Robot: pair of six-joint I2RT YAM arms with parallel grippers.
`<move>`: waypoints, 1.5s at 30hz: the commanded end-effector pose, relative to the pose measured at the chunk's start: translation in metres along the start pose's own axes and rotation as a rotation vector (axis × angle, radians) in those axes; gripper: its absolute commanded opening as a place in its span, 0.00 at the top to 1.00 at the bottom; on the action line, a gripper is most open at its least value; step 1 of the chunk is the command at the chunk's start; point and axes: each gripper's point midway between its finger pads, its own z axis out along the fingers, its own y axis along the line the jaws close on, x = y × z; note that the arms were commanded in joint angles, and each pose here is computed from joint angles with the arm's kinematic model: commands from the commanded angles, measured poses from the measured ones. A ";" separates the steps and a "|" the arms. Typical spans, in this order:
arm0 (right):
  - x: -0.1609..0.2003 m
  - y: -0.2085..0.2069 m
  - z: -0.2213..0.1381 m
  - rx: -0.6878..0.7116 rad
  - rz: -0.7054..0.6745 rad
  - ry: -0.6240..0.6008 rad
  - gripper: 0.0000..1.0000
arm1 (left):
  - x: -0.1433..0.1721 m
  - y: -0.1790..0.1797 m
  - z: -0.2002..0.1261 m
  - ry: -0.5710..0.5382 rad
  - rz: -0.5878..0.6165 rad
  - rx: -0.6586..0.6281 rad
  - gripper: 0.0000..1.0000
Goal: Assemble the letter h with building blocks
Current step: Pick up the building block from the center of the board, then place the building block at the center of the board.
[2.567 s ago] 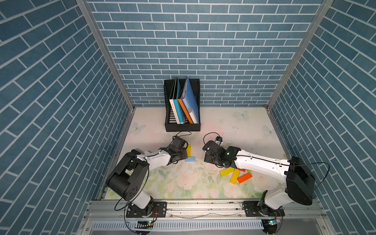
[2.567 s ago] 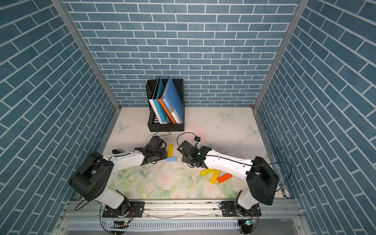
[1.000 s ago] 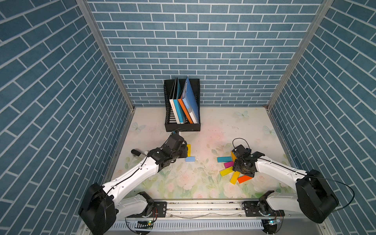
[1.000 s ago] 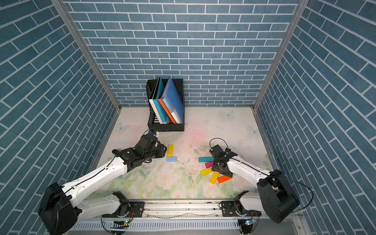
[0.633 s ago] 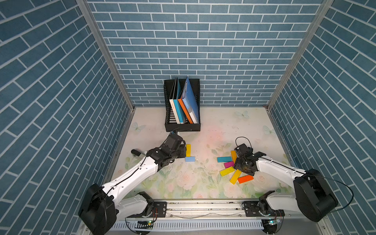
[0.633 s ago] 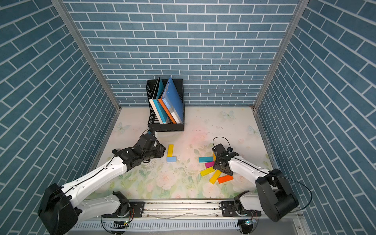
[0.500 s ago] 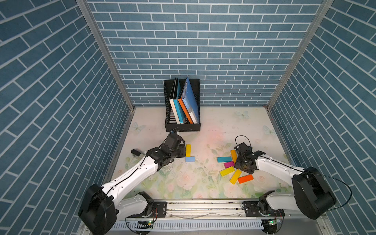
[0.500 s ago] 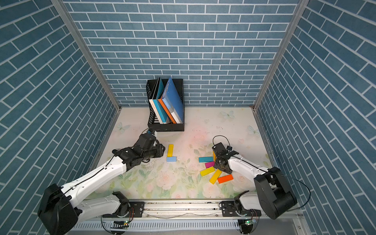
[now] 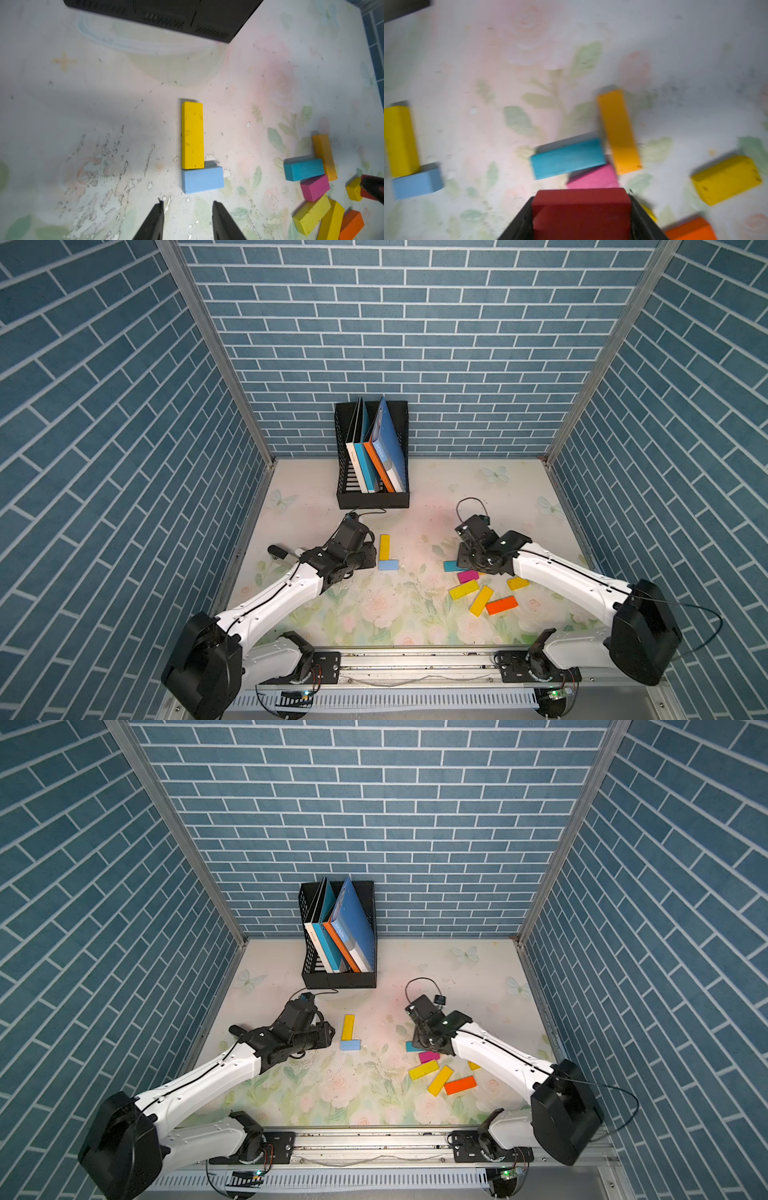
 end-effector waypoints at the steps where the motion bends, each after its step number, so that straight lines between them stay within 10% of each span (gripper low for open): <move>1: 0.016 0.047 0.025 -0.045 -0.060 0.057 0.53 | 0.017 0.000 0.011 0.042 -0.021 0.030 0.55; 13: 0.029 0.091 0.080 -0.081 -0.130 0.140 0.45 | 0.066 0.010 0.049 0.181 0.089 -0.074 0.45; 35: 0.027 0.089 0.066 -0.100 -0.099 0.123 0.38 | 0.053 0.030 0.057 0.136 0.108 -0.258 0.48; 45: 0.039 0.105 0.081 -0.103 -0.141 0.168 0.37 | 0.034 0.021 0.011 0.066 0.062 -0.211 0.41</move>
